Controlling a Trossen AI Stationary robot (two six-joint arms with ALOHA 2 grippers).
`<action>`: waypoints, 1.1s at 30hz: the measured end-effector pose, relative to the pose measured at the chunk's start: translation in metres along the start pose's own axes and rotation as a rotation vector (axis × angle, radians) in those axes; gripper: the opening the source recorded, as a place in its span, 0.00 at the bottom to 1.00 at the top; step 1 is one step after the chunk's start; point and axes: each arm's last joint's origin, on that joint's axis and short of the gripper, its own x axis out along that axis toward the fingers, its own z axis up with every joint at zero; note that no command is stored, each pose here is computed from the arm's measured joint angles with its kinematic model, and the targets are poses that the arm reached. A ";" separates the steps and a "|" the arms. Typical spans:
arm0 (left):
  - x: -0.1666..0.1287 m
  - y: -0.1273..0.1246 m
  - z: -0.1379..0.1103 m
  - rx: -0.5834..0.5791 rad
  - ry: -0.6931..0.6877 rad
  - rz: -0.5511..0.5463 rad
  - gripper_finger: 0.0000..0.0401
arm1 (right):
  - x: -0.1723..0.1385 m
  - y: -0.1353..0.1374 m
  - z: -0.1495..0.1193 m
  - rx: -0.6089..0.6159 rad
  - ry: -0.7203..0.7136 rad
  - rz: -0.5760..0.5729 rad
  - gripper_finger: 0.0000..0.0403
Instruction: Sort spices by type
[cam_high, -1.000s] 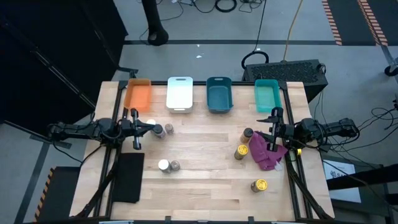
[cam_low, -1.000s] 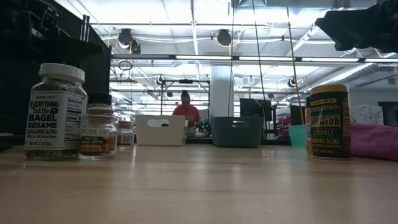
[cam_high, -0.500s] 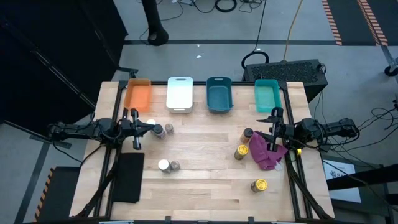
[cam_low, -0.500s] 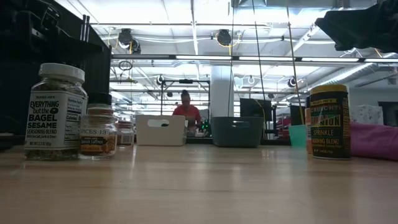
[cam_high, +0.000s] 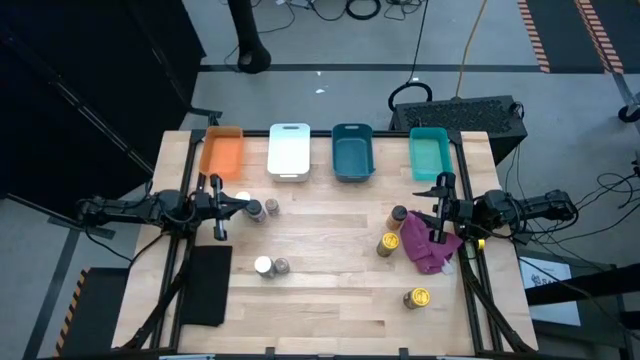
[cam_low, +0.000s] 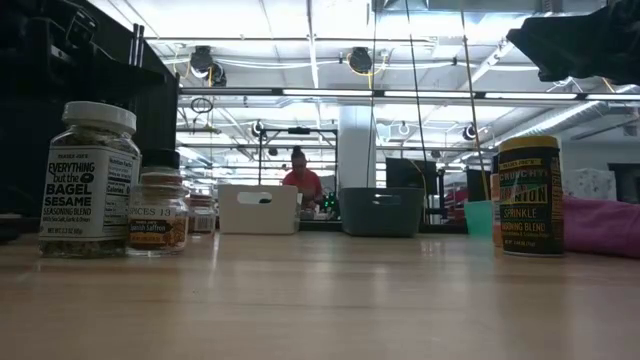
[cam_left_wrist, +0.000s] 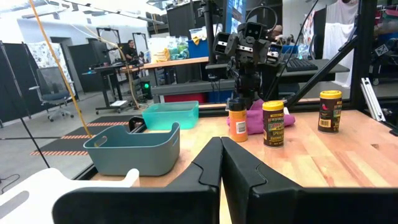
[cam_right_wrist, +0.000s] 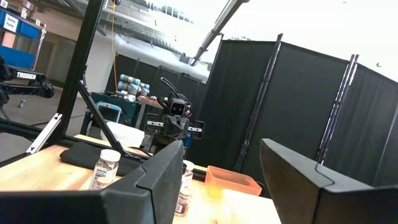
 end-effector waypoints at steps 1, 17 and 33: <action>0.000 0.000 0.001 -0.002 -0.009 0.001 0.03 | 0.000 0.000 0.000 0.000 0.000 0.000 0.49; -0.002 0.003 0.019 -0.224 -0.200 0.007 0.03 | 0.000 0.000 0.000 0.028 0.000 0.001 0.49; -0.004 0.005 0.028 -0.381 -0.292 0.010 0.03 | 0.016 -0.015 0.029 0.380 0.121 -0.239 0.49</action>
